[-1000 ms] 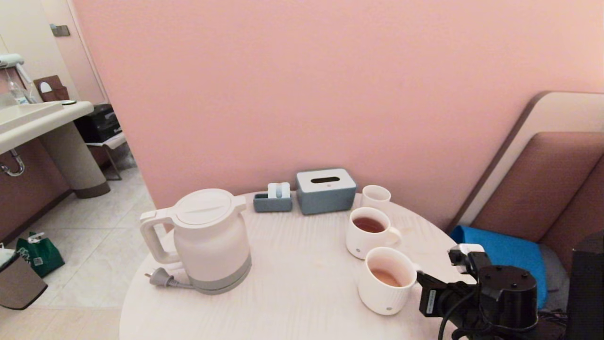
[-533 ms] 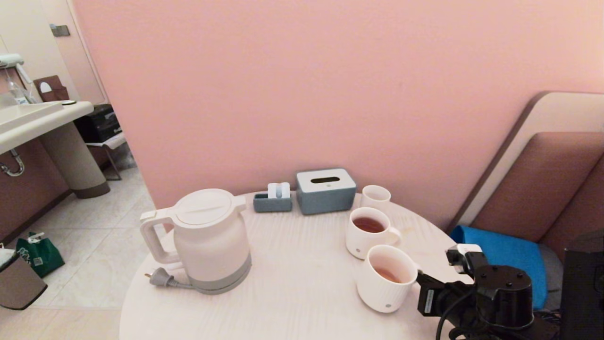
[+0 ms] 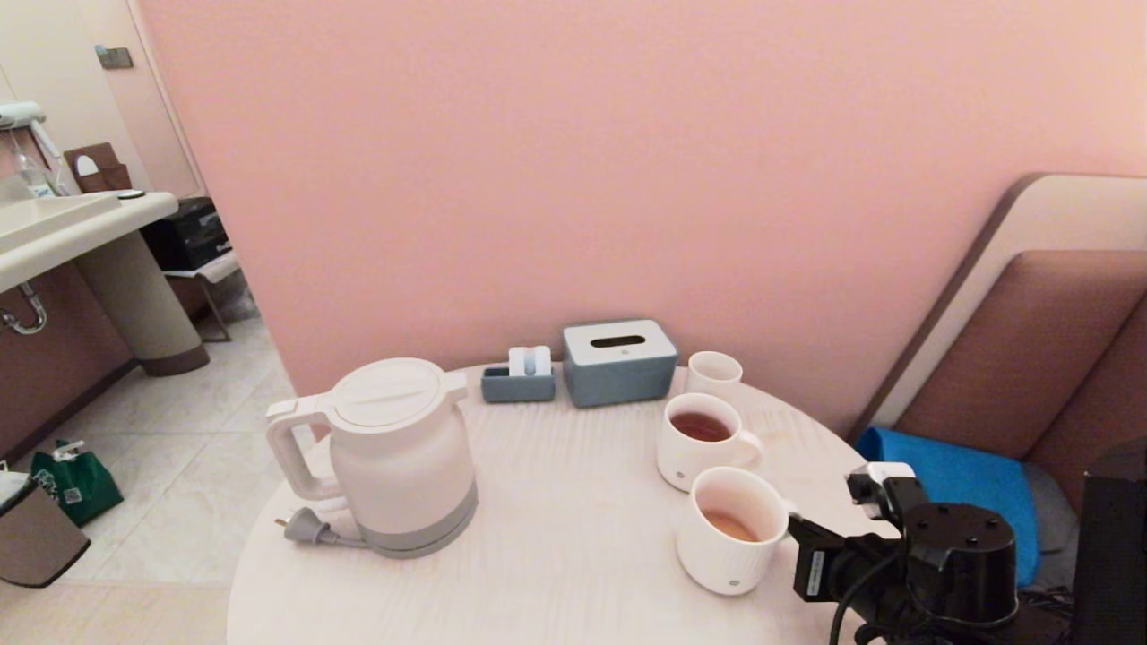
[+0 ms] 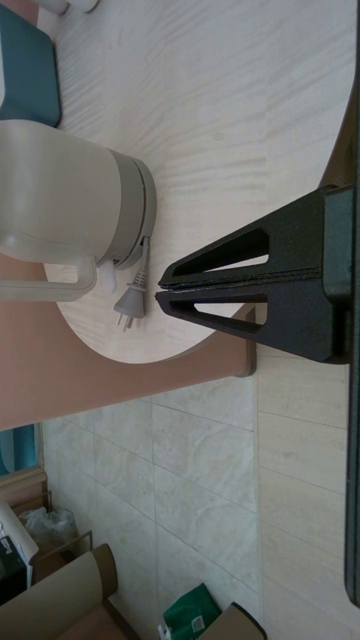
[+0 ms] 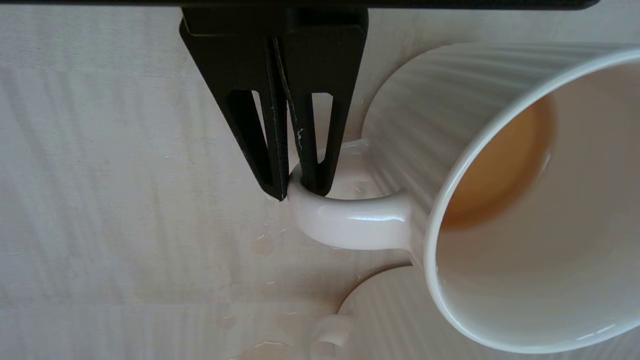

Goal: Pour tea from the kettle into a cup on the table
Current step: Pick up the cup

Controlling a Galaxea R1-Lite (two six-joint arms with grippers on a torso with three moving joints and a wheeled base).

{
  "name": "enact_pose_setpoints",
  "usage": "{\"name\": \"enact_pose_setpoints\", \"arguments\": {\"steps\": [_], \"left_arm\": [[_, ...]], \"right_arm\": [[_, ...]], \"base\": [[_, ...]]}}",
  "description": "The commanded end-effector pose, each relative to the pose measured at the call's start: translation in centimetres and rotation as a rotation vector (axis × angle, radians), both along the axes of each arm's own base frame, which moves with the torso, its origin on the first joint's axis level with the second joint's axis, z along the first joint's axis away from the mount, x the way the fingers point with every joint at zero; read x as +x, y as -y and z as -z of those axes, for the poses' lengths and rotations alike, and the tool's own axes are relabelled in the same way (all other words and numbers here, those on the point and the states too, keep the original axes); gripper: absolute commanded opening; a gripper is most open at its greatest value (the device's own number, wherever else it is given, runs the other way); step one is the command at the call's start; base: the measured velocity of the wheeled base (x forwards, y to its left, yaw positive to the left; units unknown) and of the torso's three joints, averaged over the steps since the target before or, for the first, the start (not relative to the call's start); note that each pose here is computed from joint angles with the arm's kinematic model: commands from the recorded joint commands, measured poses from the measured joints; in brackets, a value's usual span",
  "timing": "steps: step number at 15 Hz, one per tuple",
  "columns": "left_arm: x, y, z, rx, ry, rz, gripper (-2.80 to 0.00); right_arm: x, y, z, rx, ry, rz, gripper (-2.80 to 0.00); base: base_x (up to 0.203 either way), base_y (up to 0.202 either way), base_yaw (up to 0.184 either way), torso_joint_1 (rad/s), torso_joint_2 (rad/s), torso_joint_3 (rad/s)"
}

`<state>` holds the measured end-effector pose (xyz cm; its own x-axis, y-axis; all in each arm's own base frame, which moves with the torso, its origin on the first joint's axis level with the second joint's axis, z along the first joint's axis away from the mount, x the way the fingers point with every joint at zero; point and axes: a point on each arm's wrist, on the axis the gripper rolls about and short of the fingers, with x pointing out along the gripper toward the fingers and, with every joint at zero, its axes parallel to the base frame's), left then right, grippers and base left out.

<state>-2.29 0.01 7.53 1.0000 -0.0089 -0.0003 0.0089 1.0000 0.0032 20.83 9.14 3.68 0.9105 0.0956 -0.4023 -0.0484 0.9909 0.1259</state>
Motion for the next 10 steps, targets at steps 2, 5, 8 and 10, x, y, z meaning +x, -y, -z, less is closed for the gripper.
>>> {"name": "enact_pose_setpoints", "arguments": {"steps": [2, 5, 8, 10], "left_arm": [[0.01, 0.00, 0.00, 0.000, -0.001, -0.001, -2.80], [0.01, 0.00, 0.00, 0.000, -0.001, -0.001, -2.80], [0.01, 0.00, 0.00, 0.000, -0.001, -0.001, -2.80], [0.01, 0.00, 0.00, 0.000, -0.001, 0.002, -2.80]], "right_arm": [[0.06, -0.06, -0.40, 0.006, 0.039, -0.004, 0.00], [-0.06, -0.12, -0.44, 0.001, 0.040, -0.012, 0.00], [-0.19, -0.09, -0.32, 0.000, 0.031, -0.014, 0.00], [-0.14, -0.09, -0.21, 0.000, 0.027, -0.014, 0.00]], "base": [[0.000, 0.000, 0.000, 0.000, 0.00, 0.000], [0.000, 0.000, 0.000, 0.000, 0.00, 0.000], [0.000, 0.000, 0.000, 0.000, 0.00, 0.000], [0.000, 0.000, 0.000, 0.000, 0.00, 0.000]]}}
